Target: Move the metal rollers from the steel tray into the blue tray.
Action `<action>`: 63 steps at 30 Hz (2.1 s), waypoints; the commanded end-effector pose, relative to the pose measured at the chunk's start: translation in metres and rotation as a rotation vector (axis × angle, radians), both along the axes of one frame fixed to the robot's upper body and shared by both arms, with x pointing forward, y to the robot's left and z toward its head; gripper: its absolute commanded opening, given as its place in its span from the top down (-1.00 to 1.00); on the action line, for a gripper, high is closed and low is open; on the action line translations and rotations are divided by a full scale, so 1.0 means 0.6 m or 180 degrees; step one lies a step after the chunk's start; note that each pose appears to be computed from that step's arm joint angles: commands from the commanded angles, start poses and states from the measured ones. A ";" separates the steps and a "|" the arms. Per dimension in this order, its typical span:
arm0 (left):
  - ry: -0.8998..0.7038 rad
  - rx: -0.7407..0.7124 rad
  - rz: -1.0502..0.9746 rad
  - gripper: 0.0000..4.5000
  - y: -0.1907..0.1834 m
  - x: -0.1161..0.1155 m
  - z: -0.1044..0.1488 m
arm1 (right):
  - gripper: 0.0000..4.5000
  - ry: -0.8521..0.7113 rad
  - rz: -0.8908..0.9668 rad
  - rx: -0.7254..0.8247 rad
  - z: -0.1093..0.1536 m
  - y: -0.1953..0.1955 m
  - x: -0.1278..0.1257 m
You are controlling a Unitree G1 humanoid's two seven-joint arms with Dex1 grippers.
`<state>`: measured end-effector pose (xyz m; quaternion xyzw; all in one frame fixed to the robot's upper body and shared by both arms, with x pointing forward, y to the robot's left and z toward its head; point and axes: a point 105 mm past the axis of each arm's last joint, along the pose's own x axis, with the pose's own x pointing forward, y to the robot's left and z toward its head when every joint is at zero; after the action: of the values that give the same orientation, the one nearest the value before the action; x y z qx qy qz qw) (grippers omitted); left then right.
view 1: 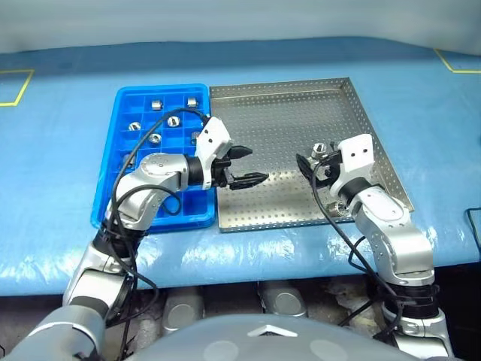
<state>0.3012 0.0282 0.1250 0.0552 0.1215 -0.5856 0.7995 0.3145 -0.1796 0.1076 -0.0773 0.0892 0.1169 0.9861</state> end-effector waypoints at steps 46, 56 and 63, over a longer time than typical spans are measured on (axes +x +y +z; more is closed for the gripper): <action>-0.0323 0.0238 0.0756 -1.00 0.127 -0.013 0.043 | -0.06 -0.0140 0.0670 0.0077 0.058 0.101 0.102; -0.0250 0.0070 0.0595 -1.00 0.087 -0.025 0.035 | -0.06 0.0303 -0.0210 -0.0270 0.002 -0.044 0.102; -0.0255 0.0076 0.0552 -1.00 0.080 -0.024 0.033 | -0.06 0.0485 -0.0178 0.0021 -0.020 -0.047 0.099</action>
<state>0.2871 0.0804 0.1330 0.0673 0.1260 -0.5031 0.8523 0.3732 -0.2088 0.0928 -0.0807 0.1730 0.0908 0.9774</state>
